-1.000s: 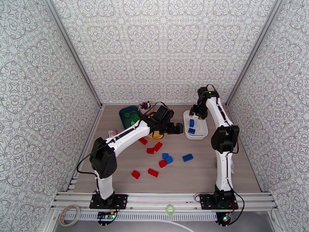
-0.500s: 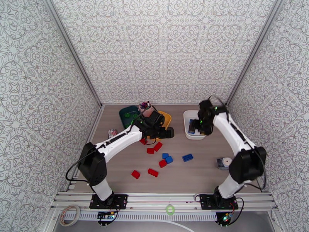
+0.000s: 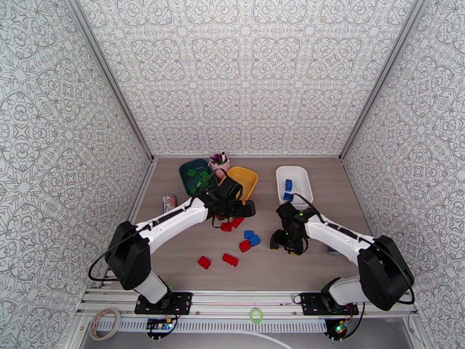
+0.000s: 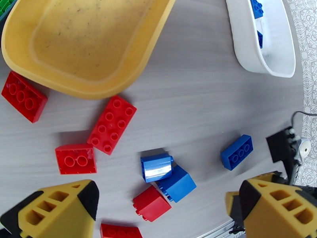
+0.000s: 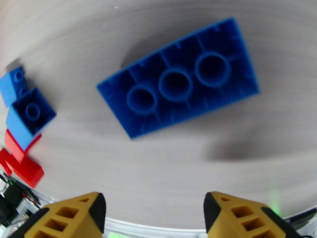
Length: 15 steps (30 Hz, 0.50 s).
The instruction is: Sort the legos into containers by color
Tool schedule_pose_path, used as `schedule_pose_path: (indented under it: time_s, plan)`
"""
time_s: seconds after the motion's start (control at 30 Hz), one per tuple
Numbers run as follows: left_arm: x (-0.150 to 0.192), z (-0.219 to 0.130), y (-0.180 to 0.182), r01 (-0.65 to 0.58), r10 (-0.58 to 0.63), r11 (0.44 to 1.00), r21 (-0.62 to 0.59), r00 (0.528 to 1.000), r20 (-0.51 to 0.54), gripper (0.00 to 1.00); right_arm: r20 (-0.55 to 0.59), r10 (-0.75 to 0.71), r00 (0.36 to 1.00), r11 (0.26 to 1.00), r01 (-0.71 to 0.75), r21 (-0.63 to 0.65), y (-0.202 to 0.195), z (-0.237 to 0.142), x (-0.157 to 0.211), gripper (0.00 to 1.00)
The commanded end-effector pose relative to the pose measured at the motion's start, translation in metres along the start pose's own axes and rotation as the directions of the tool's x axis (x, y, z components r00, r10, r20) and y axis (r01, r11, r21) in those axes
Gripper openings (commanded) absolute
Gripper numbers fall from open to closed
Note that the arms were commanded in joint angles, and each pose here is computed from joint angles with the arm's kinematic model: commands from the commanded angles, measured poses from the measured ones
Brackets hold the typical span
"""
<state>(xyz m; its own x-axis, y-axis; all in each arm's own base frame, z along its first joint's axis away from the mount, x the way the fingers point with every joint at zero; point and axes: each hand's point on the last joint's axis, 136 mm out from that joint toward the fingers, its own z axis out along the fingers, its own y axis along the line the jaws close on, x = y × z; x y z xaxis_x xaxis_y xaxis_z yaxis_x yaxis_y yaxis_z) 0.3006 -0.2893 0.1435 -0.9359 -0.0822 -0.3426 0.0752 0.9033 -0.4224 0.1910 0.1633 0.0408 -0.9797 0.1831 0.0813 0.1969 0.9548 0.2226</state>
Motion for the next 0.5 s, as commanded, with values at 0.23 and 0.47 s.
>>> schedule_pose_path:
  time_s: [0.23,0.47]
  plan:
    - [0.0,-0.02,0.009,0.029,-0.029,1.0,0.002,0.998,0.06,0.99,0.031,0.029,0.999,0.991,-0.033,0.127,0.0,0.016,-0.03,0.68]
    - [-0.004,-0.027,0.019,0.05,-0.05,0.999,0.005,0.996,0.073,0.99,0.052,0.021,0.998,0.982,-0.03,0.186,0.003,0.015,-0.049,0.67]
